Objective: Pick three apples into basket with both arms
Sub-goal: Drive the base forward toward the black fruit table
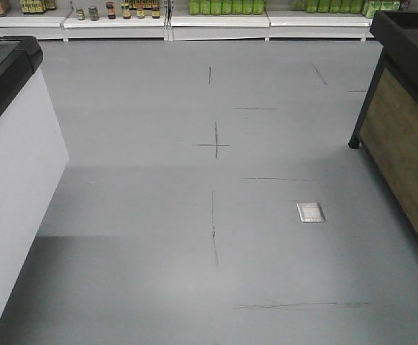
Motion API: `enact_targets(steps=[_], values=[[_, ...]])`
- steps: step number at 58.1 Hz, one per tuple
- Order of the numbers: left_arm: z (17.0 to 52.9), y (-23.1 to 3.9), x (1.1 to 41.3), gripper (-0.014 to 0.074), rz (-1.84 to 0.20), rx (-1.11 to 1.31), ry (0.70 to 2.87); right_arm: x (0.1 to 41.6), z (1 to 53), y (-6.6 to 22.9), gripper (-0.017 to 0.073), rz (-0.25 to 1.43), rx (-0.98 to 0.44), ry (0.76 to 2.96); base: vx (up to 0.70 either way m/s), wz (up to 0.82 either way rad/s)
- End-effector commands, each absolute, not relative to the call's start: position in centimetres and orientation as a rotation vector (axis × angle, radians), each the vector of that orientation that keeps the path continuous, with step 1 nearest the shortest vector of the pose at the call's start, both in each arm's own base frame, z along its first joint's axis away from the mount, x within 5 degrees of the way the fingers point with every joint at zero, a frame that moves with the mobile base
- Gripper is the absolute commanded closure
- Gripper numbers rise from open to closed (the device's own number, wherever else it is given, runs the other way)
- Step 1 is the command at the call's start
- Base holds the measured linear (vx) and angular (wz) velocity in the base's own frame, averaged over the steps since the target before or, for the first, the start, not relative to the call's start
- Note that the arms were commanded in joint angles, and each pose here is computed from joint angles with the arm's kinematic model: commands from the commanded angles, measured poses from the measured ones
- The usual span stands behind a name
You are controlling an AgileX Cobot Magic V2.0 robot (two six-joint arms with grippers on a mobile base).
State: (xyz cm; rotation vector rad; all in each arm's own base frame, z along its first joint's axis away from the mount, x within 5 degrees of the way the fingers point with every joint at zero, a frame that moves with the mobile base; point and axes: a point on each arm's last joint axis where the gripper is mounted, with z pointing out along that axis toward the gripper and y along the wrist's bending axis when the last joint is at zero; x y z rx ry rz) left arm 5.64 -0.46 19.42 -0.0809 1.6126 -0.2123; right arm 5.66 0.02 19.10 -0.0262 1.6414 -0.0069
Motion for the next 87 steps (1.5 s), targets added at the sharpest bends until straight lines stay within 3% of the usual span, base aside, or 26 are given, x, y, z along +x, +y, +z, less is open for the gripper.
enact_targets(steps=[1,87], values=[[20.95,-0.52,5.42,0.06,-0.236,-0.073,1.508,5.64,19.41,0.05,0.0564,-0.019,-0.039,1.571,0.0,0.0],[20.95,-0.52,5.42,0.06,-0.236,-0.073,1.508,5.64,19.41,0.05,0.0564,-0.019,-0.039,1.571,0.0,0.0]])
